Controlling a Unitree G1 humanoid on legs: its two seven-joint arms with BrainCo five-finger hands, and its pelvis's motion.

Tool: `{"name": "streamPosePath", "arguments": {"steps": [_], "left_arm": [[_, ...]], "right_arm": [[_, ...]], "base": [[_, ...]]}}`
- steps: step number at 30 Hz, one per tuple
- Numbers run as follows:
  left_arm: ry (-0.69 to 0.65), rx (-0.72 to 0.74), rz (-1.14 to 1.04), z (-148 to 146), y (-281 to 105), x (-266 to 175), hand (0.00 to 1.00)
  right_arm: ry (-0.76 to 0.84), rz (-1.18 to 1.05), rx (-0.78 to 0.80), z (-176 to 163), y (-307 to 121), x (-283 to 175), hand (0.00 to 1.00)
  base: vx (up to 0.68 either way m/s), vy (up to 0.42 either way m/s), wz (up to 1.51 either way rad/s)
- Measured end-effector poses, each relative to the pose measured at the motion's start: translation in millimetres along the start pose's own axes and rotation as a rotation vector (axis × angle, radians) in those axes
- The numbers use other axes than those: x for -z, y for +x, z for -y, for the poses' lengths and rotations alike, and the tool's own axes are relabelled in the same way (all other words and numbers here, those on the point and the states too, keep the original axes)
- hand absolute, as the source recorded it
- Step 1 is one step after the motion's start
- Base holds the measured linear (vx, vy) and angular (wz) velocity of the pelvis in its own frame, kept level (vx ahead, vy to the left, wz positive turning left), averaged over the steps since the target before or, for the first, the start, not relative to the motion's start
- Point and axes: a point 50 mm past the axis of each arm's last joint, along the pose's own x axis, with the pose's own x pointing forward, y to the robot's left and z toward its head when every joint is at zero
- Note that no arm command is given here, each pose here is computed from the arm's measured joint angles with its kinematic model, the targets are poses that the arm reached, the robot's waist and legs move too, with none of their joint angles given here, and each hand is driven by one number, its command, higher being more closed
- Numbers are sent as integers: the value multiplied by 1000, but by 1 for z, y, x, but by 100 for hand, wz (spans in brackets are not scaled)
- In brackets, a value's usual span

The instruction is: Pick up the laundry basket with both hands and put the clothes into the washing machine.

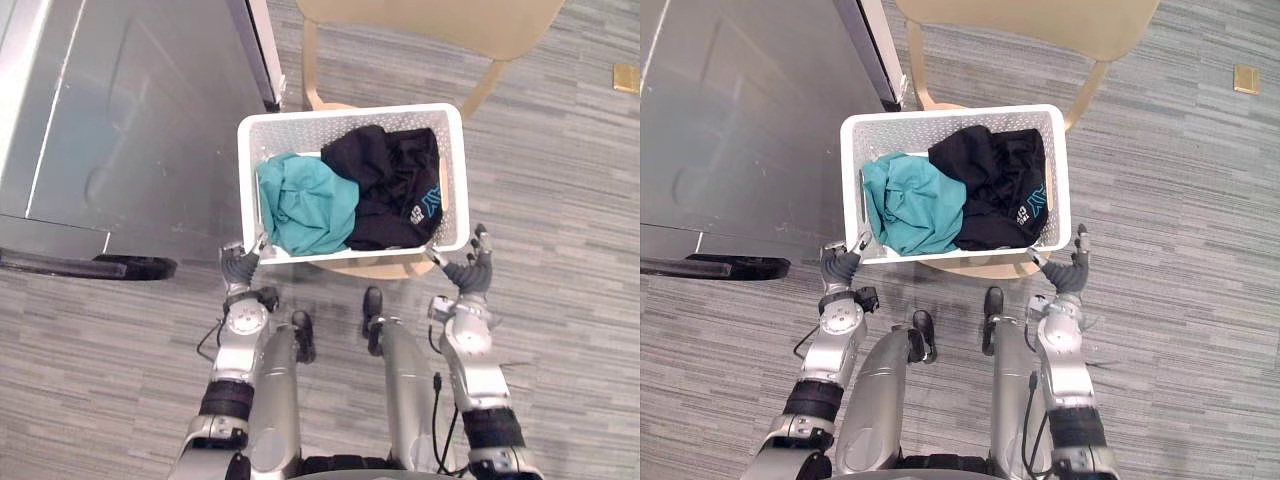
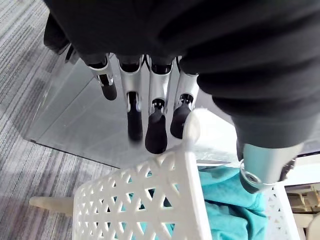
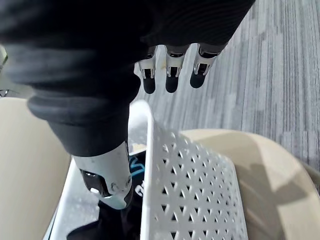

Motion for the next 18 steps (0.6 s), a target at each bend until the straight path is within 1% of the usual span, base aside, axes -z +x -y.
{"name": "streamPosePath", "arguments": {"steps": [2,5,7,8,10,12,13,15,18], "left_arm": [[-12,-8,-2,-5,-6,4,0],[-34,-12,-39,-19,-16,15,0],[-36,14,-134,-28,-33,39,0],[-37,14,-146,-29,-35,42,0],[-18,35,-216,-33,-45,60,0],[19,55,-350,-42,-61,91,0],[26,56,-390,-44,-65,100,0],[52,57,-555,-53,-83,133,0],[74,33,-717,-64,-104,161,0]], "right_arm": [[-16,-4,10,9,-4,4,0],[-47,-16,-17,19,-12,10,0],[-92,-82,-35,33,-23,26,0],[-98,-93,-38,35,-24,29,0],[-125,-182,-56,43,-32,50,0],[-170,-355,-94,51,-51,88,0],[-182,-401,-103,52,-57,97,0],[-215,-586,-128,56,-79,131,0],[-236,-748,-147,59,-104,158,0]], "base": [[73,-29,4],[71,-44,8],[130,-45,14],[165,-30,17],[108,-14,20],[109,-18,20],[106,-18,19],[75,-19,18],[44,-13,33]]}}
